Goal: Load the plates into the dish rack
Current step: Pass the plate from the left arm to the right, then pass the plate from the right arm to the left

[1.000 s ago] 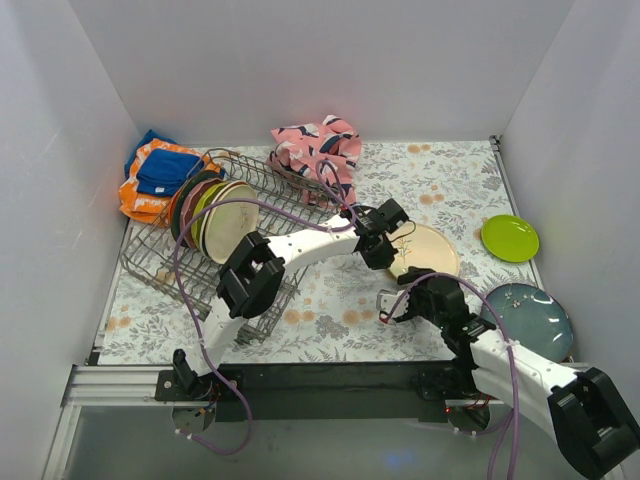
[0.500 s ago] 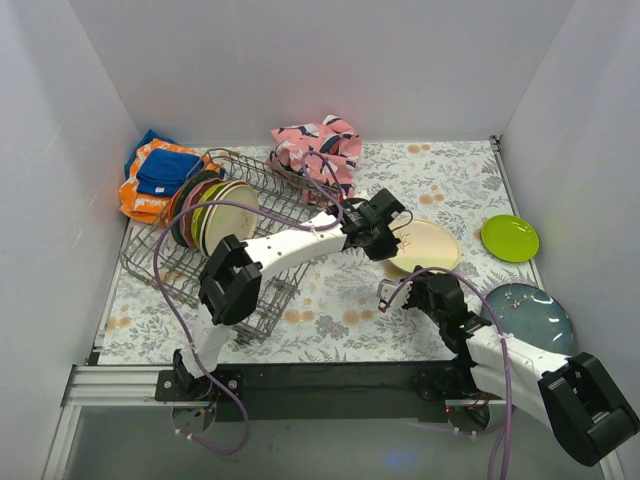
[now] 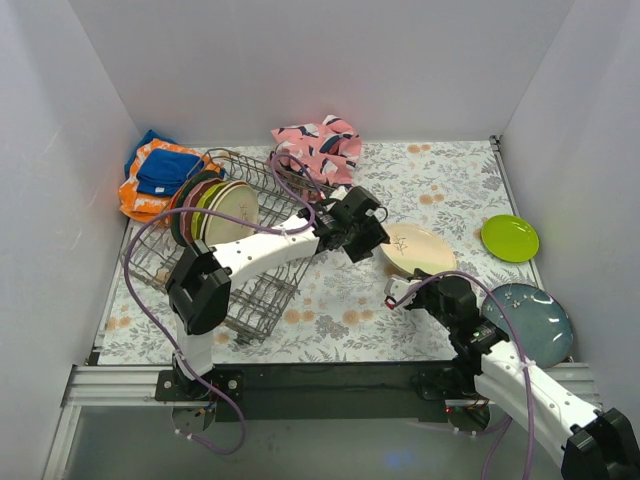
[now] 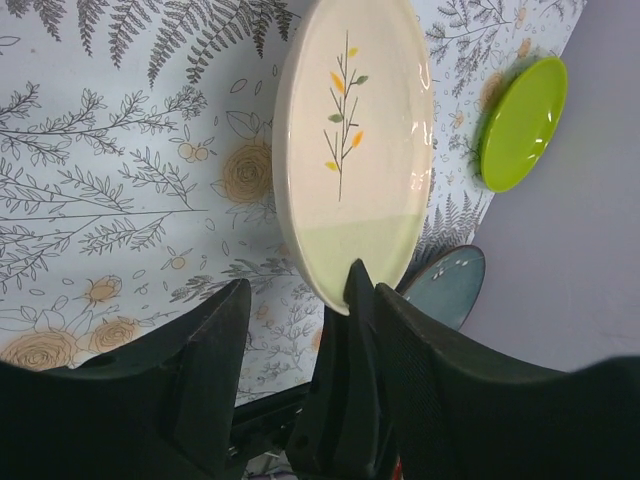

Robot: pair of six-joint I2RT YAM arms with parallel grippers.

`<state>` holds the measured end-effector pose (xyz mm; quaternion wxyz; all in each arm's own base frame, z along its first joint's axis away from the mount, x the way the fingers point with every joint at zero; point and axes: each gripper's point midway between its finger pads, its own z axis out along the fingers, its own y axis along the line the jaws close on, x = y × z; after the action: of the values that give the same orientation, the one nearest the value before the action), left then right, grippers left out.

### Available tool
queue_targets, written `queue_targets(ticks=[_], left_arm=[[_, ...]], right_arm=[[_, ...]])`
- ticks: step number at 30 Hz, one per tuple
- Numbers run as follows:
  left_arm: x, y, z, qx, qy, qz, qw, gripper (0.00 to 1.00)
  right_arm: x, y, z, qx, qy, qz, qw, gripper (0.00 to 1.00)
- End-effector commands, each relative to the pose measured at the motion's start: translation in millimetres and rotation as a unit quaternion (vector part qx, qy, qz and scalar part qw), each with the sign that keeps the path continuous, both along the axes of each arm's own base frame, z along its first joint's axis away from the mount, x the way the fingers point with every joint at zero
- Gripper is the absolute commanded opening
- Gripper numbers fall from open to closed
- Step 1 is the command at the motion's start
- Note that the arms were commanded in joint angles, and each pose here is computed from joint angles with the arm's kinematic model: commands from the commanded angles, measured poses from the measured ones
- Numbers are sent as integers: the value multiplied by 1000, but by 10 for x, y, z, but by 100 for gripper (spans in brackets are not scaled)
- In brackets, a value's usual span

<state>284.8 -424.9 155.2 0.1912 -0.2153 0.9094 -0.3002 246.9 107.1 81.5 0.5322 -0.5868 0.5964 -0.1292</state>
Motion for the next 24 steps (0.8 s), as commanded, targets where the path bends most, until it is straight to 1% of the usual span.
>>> queue_targets(ticks=[1, 4, 5, 6, 20, 24], left_arm=[[41, -117, 263, -75, 27, 50, 996, 52], [55, -140, 261, -78, 29, 50, 995, 52], [60, -138, 259, -79, 30, 52, 995, 55], [61, -135, 239, -79, 34, 52, 995, 56], [94, -42, 75, -80, 55, 78, 992, 57], [162, -40, 32, -84, 54, 83, 991, 57]], right_arm=[[-68, 249, 369, 95, 6, 31, 995, 1], [-71, 286, 473, 111, 12, 33, 993, 1], [-62, 301, 540, 118, 9, 34, 992, 1], [-73, 330, 559, 125, 14, 39, 991, 1], [7, 462, 994, 194, 31, 26, 980, 1], [-26, 538, 1095, 221, 51, 34, 973, 1]])
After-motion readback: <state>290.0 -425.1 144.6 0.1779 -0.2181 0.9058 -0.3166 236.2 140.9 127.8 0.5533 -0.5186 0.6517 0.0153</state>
